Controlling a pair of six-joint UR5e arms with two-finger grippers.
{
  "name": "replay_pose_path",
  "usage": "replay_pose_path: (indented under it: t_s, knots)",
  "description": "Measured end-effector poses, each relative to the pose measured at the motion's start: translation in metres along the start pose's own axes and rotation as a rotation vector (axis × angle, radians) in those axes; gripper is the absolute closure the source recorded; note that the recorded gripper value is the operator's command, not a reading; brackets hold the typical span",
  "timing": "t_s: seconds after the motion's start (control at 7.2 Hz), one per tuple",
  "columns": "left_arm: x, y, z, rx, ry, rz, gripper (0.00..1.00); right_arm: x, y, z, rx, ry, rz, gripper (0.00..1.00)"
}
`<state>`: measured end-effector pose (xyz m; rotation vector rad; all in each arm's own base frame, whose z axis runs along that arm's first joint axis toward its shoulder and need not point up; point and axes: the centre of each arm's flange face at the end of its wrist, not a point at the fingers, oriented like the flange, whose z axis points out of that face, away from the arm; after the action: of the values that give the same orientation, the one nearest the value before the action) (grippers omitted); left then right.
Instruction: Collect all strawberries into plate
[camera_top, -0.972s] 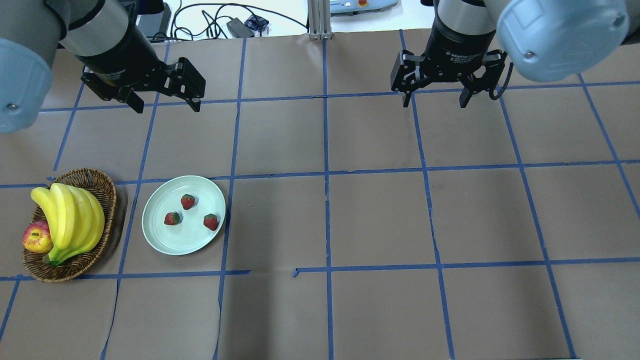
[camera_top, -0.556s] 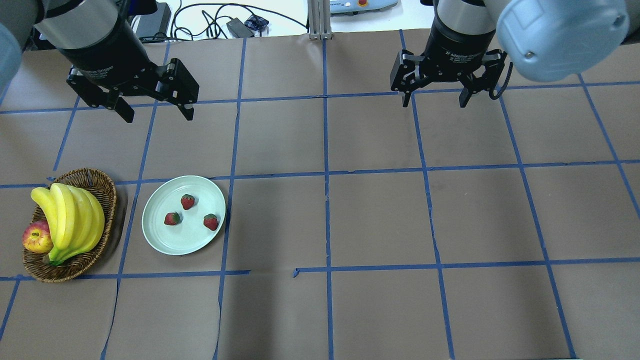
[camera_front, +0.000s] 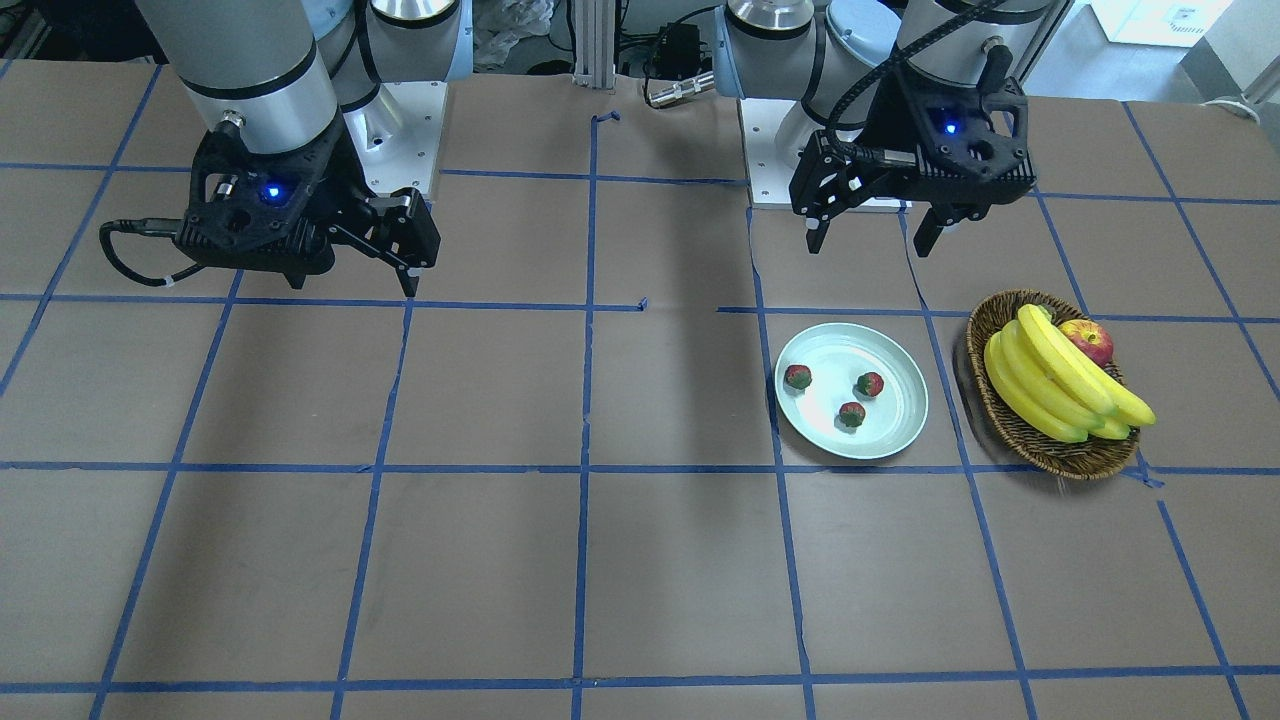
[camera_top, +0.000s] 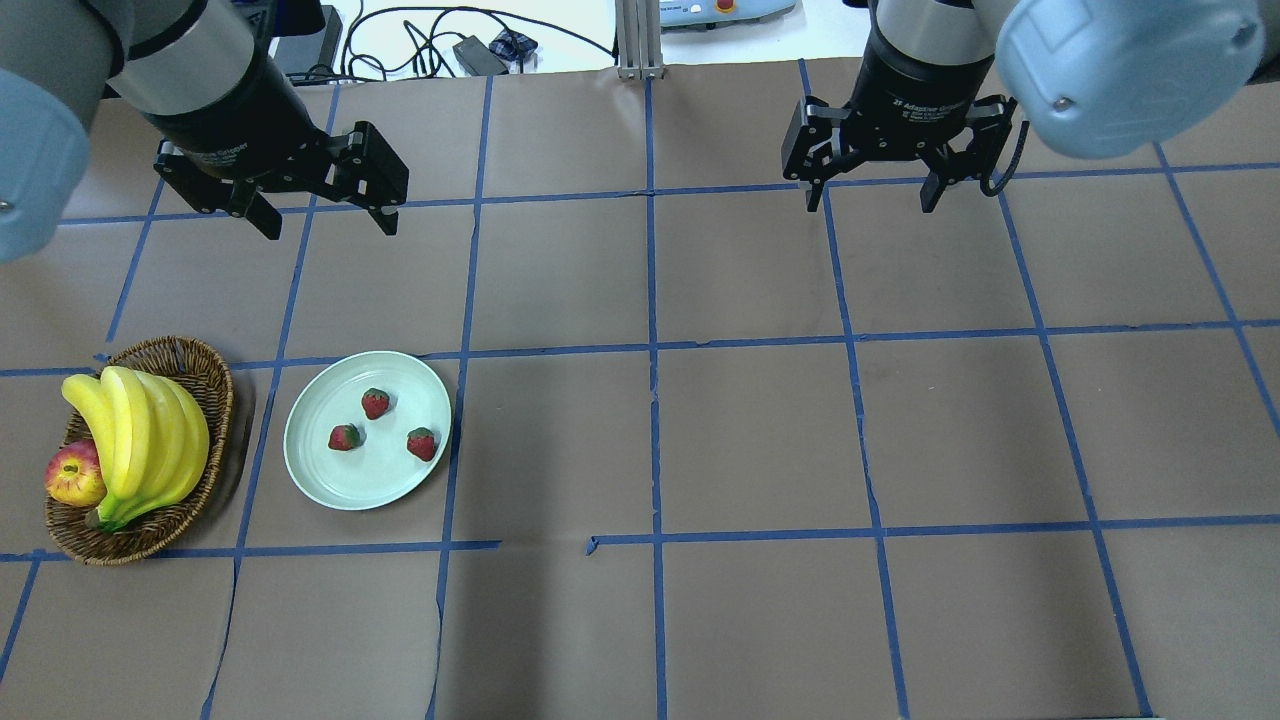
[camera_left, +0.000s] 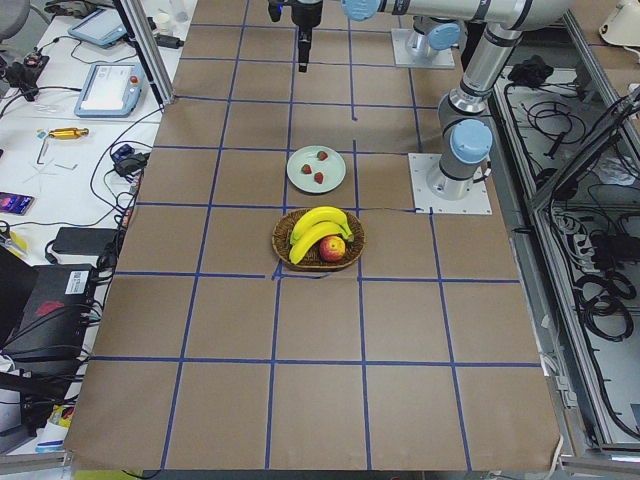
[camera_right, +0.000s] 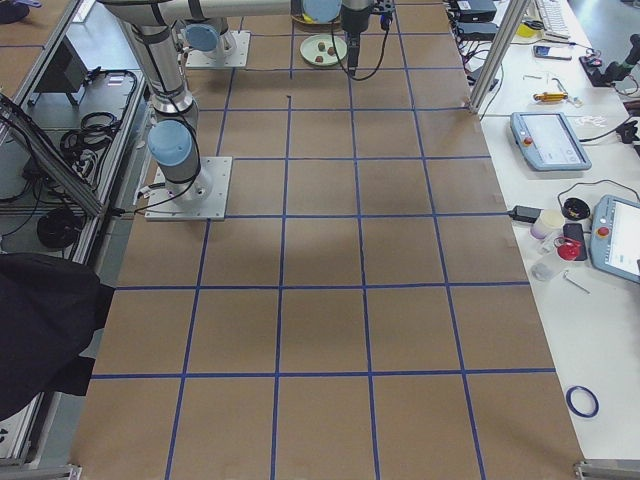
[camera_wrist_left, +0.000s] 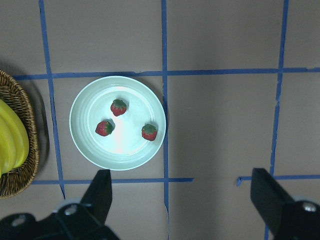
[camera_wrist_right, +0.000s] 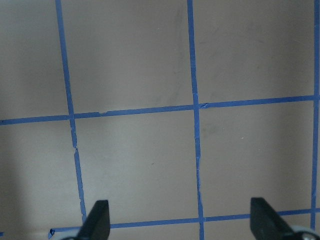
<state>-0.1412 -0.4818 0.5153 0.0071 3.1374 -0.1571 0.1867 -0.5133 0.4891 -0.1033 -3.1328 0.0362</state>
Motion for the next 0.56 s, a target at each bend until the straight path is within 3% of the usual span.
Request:
replay_pose_path:
  t_s: [0.56]
  knots:
    - [0.001,-0.007,0.003,0.01,0.004,-0.006,0.0,0.001,0.001,-0.018,0.039,-0.008,-0.01,0.0]
